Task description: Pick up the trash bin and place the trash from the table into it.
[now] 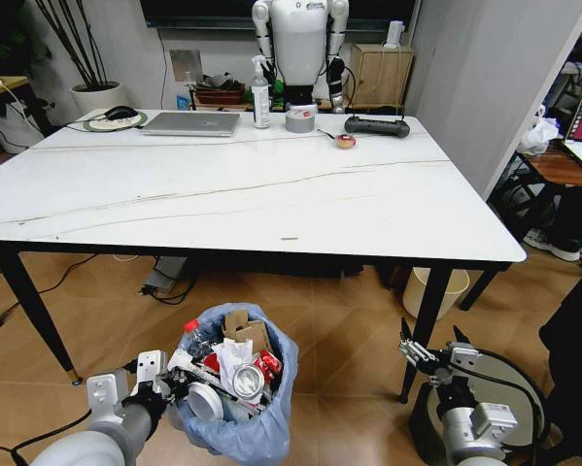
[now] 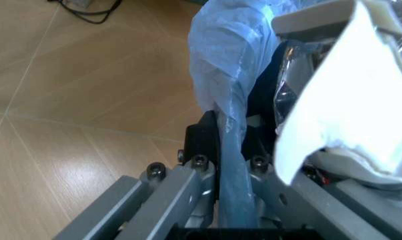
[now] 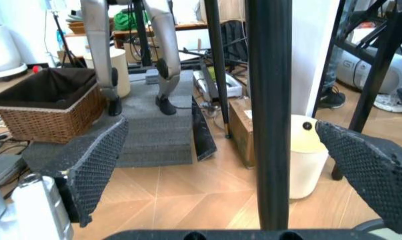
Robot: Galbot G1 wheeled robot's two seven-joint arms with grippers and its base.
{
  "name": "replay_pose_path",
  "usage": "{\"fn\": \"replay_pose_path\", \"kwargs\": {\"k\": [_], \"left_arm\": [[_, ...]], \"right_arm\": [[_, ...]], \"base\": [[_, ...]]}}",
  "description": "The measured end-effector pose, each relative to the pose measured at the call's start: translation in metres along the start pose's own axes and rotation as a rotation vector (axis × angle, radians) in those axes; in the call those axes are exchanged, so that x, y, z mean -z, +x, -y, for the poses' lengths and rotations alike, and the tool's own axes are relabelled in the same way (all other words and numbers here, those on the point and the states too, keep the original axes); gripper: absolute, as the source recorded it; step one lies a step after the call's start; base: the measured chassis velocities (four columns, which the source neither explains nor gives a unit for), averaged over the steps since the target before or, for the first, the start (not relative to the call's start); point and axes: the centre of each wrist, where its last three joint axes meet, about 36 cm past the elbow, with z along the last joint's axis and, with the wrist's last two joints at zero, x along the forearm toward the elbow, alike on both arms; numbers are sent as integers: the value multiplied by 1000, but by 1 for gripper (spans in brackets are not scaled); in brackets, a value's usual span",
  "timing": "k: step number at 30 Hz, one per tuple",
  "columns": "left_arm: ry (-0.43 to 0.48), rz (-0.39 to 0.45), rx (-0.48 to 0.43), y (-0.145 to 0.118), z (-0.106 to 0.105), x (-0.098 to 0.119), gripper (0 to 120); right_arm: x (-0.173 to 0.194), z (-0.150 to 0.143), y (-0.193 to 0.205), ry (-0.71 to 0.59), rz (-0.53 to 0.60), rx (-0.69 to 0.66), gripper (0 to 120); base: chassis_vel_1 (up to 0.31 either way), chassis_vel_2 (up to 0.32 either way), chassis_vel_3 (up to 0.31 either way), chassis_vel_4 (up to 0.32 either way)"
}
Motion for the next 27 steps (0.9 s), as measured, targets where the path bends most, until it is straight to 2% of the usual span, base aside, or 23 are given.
{"fn": "replay_pose_path", "kwargs": {"k": [18,27], "left_arm": [[8,-15,16,1,-2,-5,0],[30,-16,65,-4,-18,-5,0]], "right_arm": [[-5,-3,0,-6,-16,-12,100],[-8,-5,-2,-11,-17,-7,100]], "base": [[0,0,0,0],[0,0,0,0]]}}
